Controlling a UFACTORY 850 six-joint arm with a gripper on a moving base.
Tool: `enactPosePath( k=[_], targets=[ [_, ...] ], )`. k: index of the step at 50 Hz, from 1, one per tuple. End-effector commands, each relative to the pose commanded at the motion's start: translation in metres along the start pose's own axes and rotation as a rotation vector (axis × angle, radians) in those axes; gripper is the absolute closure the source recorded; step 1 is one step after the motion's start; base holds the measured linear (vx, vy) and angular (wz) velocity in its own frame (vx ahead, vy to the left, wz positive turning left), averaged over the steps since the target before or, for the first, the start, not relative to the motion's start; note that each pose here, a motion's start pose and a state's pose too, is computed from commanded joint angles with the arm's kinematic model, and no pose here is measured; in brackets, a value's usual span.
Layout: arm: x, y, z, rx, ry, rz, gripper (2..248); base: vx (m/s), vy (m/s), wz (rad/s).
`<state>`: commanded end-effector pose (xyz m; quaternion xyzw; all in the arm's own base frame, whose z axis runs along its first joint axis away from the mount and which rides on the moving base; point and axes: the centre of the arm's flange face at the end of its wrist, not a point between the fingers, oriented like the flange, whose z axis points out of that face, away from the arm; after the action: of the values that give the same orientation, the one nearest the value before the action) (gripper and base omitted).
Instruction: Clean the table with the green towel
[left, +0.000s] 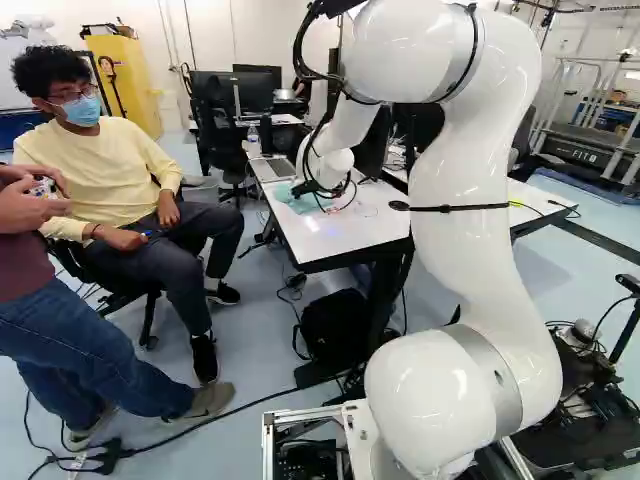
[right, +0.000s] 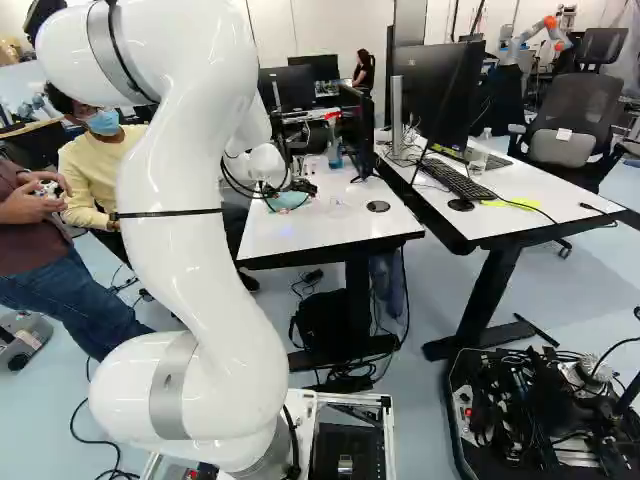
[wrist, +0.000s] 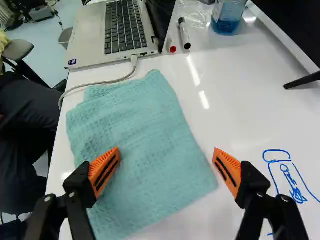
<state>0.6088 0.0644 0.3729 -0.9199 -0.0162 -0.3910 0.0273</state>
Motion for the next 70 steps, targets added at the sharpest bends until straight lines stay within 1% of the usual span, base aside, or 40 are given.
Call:
enactPosePath(
  k=[12, 25, 46, 54, 70],
  targets=[
    [-0.002, 0.000, -0.002, 0.000, -0.002, 0.000, 3, 0.000, 0.000, 0.000],
    [-0.015, -0.001, -0.018, 0.002, -0.016, -0.003, 3, 0.000, 0.000, 0.000],
    [-0.028, -0.003, -0.067, 0.007, -0.006, -0.008, 3, 0.000, 0.000, 0.000],
    [-0.026, -0.003, -0.079, 0.009, 0.009, -0.008, 3, 0.000, 0.000, 0.000],
    [-0.017, -0.004, -0.097, 0.012, 0.043, -0.007, 3, 0.000, 0.000, 0.000]
  ],
)
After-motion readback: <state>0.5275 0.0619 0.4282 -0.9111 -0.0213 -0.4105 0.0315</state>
